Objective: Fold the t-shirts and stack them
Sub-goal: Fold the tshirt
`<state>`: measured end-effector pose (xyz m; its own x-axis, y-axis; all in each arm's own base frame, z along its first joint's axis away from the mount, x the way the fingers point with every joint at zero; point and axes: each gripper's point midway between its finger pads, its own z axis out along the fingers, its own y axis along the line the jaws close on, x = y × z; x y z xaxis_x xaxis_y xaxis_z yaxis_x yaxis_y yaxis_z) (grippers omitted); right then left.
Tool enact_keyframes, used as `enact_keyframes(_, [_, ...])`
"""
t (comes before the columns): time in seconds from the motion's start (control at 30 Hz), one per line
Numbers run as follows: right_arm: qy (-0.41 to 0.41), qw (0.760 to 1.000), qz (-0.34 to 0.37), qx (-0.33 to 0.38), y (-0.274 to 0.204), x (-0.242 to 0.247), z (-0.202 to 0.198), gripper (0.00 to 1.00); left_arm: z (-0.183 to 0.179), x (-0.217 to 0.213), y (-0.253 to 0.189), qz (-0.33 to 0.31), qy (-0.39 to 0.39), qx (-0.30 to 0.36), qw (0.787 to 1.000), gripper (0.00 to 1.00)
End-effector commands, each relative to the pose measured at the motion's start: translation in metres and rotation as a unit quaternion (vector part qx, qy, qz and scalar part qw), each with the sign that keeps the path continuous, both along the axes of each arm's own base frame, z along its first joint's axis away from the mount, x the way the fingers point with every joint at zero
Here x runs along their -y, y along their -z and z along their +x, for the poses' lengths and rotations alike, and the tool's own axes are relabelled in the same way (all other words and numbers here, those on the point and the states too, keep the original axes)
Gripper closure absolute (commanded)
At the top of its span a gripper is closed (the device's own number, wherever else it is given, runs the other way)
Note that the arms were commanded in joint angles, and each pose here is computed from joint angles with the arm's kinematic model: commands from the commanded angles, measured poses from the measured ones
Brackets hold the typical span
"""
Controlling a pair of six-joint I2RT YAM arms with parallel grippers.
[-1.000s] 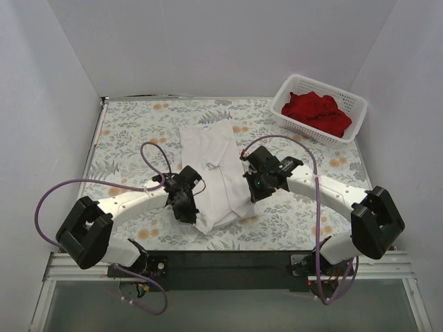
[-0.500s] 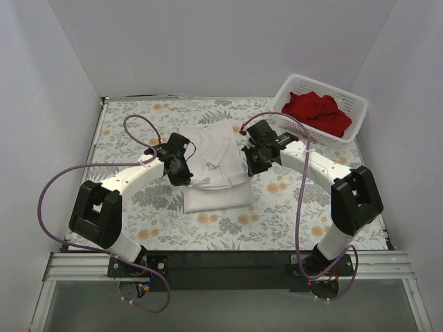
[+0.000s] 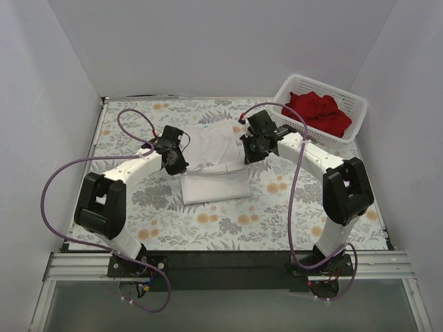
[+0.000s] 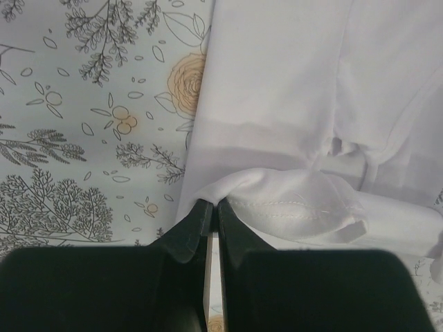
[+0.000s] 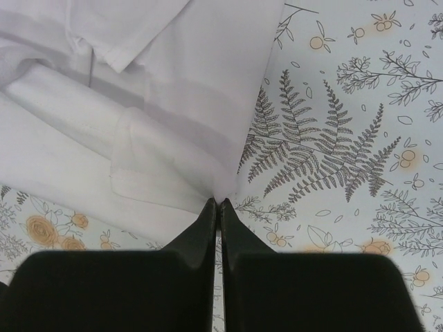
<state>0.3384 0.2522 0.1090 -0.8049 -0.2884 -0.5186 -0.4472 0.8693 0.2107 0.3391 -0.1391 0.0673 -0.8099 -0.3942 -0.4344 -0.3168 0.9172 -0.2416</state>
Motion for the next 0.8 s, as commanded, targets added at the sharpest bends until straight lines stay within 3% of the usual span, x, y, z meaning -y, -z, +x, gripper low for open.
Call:
enact_keyframes(0.0, [-0.007,0.999,0.024,0.032,-0.013,-0.012,0.022,0.99,0.029,-0.007,-0.013,0.008,-0.013,0.045,0.999,1.00])
enact_keyframes(0.4, [0.008,1.000,0.015,0.010,0.028,-0.009,0.032,0.99,0.041,-0.003,0.011,0.005,-0.003,0.039,0.999,0.96])
enact_keyframes(0.53, [0.010,1.000,0.019,0.015,0.027,-0.011,0.036,0.98,0.042,-0.005,0.008,0.006,-0.005,0.043,0.999,0.82])
enact_keyframes(0.7, [0.009,0.998,0.032,0.044,-0.002,-0.010,0.034,0.68,0.038,-0.007,-0.026,-0.004,-0.007,0.080,0.997,0.56])
enact_keyframes(0.77, [0.016,0.997,0.027,0.065,-0.015,-0.006,0.034,0.67,0.032,-0.010,-0.047,-0.008,-0.017,0.102,0.995,0.52])
